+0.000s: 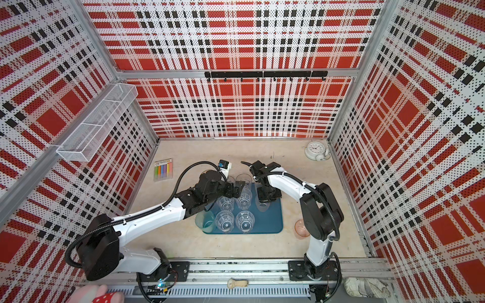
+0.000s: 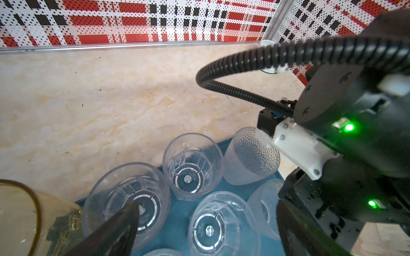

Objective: Place the glasses into the tray
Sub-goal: Place the glass on the tray.

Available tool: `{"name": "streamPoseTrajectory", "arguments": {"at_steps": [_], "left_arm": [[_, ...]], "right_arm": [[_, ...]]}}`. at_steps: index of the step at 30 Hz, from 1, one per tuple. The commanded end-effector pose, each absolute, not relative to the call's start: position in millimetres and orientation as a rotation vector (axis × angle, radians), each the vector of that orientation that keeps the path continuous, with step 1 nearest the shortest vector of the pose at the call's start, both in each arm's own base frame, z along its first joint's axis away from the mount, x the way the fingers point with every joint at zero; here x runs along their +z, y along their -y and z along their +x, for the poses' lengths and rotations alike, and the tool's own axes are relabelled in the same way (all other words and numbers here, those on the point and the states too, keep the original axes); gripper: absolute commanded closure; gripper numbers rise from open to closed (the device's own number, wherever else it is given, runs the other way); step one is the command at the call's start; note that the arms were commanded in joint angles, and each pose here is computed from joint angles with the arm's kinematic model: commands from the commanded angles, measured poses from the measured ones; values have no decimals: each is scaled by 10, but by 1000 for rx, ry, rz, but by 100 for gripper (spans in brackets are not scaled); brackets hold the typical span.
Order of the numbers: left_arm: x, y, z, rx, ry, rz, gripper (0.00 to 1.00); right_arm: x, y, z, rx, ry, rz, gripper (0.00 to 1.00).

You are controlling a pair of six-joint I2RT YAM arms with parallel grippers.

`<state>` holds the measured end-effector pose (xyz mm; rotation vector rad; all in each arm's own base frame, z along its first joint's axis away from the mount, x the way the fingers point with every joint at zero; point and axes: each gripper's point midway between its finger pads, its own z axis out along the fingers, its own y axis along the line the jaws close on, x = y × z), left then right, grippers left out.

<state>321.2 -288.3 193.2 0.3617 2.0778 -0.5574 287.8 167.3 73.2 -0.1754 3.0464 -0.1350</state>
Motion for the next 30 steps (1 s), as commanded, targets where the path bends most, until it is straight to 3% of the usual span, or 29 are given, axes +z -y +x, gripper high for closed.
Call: {"name": "streamPoseTrajectory", "arguments": {"at_steps": [1,7,12,15,24,30], "left_arm": [[2048,2925,3239,-583,-2045,355,2],[2054,2952,3237,-588,-2044,360,2],[2059,2996,3233,-589,-2044,367,2],[2063,3029,3229,-590,-2042,372,2],[2088,3173,3164,-581,-2024,423,2],[2160,3673,2870,-571,-1924,631,2]], "right_arm": [[705,-1703,2958,-146,-3025,-163,96],[726,-1690,3006,-163,-3009,-185,93],[857,-1738,3018,-111,-2990,-203,69],[1015,-1774,3015,-64,-2974,-198,61],[1338,-1394,2664,-4,-2965,5,59],[1411,-952,2219,-25,-2947,235,58]]}}
